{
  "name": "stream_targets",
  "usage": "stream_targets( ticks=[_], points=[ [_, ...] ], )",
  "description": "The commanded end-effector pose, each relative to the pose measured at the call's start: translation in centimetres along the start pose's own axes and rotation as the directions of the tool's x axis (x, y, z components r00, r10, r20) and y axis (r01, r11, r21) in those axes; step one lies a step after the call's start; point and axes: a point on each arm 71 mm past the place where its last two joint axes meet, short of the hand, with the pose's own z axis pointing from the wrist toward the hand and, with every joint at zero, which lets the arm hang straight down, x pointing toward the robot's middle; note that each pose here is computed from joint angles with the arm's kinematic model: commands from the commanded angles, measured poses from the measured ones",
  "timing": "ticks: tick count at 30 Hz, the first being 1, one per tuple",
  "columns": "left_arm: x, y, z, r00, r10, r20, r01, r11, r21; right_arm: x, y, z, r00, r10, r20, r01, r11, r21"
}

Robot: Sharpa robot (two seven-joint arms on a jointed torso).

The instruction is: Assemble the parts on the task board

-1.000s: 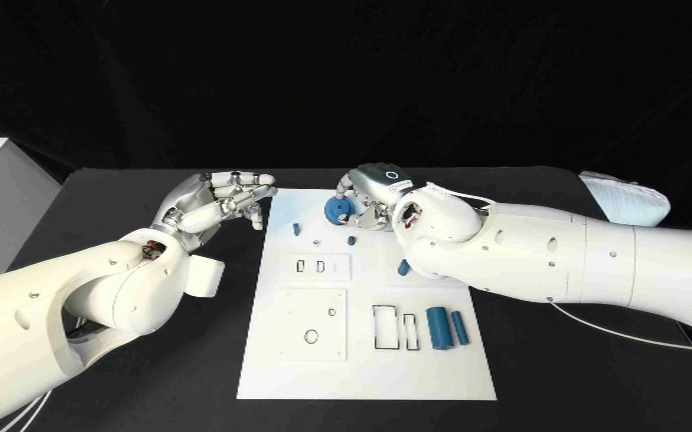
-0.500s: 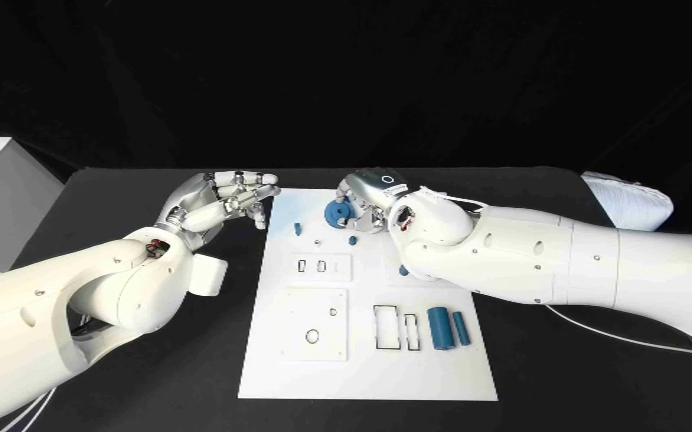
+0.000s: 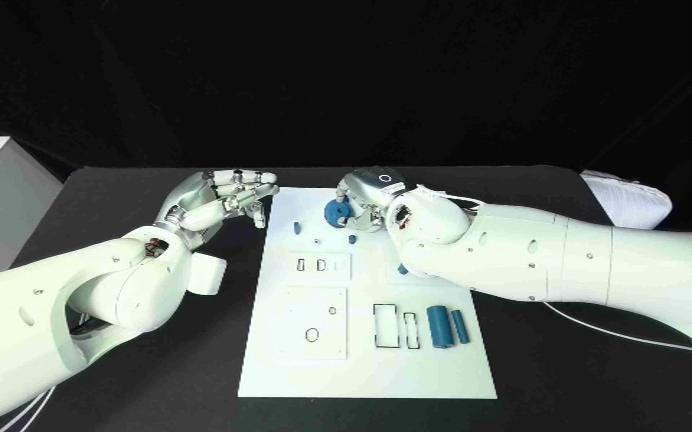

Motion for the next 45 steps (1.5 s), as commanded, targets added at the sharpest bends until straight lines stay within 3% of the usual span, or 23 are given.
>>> stream_targets(
  ticks=[1,27,36,45],
  points=[
    [0.21,-0.11,0.03,1.0,-0.01,-0.017,0.01,1.0,0.006,0.3,-0.1,0.1,1.0,-0.023,-0.019,0.023,1.0,0.005],
    [0.14,-0.08,0.05,1.0,-0.01,-0.015,0.01,1.0,0.004,1.1,-0.8,-0.1,0.991,0.04,-0.129,-0.037,0.999,0.028],
    [0.1,-0.07,0.06,1.0,-0.01,-0.014,0.01,1.0,0.004,1.1,-1.4,-0.3,0.99,0.04,-0.137,-0.034,0.998,0.047],
    [0.03,-0.05,0.08,1.0,-0.009,-0.012,0.009,1.0,0.004,0.8,-1.9,-0.8,0.992,0.047,-0.114,-0.041,0.998,0.053]
  ],
)
